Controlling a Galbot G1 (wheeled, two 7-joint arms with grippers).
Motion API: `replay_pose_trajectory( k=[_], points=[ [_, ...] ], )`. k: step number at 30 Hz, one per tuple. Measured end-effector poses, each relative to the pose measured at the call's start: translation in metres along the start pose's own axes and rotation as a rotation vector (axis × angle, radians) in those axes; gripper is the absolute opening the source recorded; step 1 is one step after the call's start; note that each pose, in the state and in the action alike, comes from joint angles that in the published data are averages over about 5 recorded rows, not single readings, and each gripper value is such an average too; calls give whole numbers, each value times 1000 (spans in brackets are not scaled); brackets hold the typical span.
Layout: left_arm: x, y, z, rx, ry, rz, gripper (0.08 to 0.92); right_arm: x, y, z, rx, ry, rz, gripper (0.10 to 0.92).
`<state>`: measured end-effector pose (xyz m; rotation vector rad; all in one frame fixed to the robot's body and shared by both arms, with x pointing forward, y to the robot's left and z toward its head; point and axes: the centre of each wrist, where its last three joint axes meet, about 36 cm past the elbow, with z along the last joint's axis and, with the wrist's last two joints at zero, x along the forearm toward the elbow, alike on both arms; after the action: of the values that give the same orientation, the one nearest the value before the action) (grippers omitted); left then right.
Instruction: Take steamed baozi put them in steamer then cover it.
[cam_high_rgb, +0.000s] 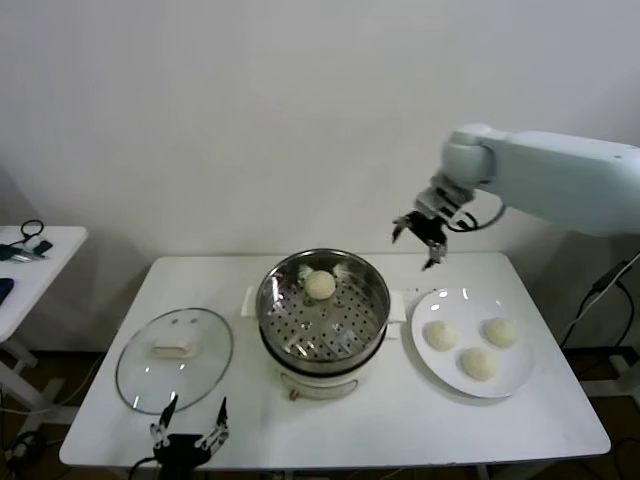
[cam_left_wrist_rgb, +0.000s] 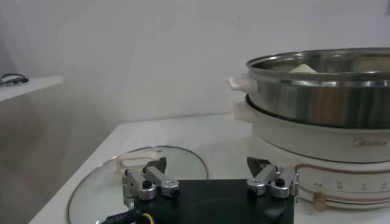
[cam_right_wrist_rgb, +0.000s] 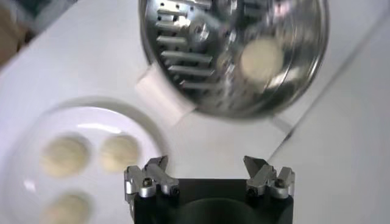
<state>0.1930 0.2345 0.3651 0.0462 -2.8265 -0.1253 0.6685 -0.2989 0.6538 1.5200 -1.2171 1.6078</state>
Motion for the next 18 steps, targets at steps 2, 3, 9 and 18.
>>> replay_pose_trajectory(
  k=[2, 3, 9, 18],
  points=[
    [-1, 0, 0, 1, 0, 0, 823, -15, 16, 11, -80, -1, -13, 823],
    [-1, 0, 0, 1, 0, 0, 823, -24, 23, 15, -114, -2, -19, 823],
    [0, 1, 1, 0, 0, -2, 823, -71, 50, 30, -253, 7, -49, 823],
    [2, 1, 4, 0, 2, -8, 823, -132, 67, 38, -351, 51, -65, 823]
  ],
)
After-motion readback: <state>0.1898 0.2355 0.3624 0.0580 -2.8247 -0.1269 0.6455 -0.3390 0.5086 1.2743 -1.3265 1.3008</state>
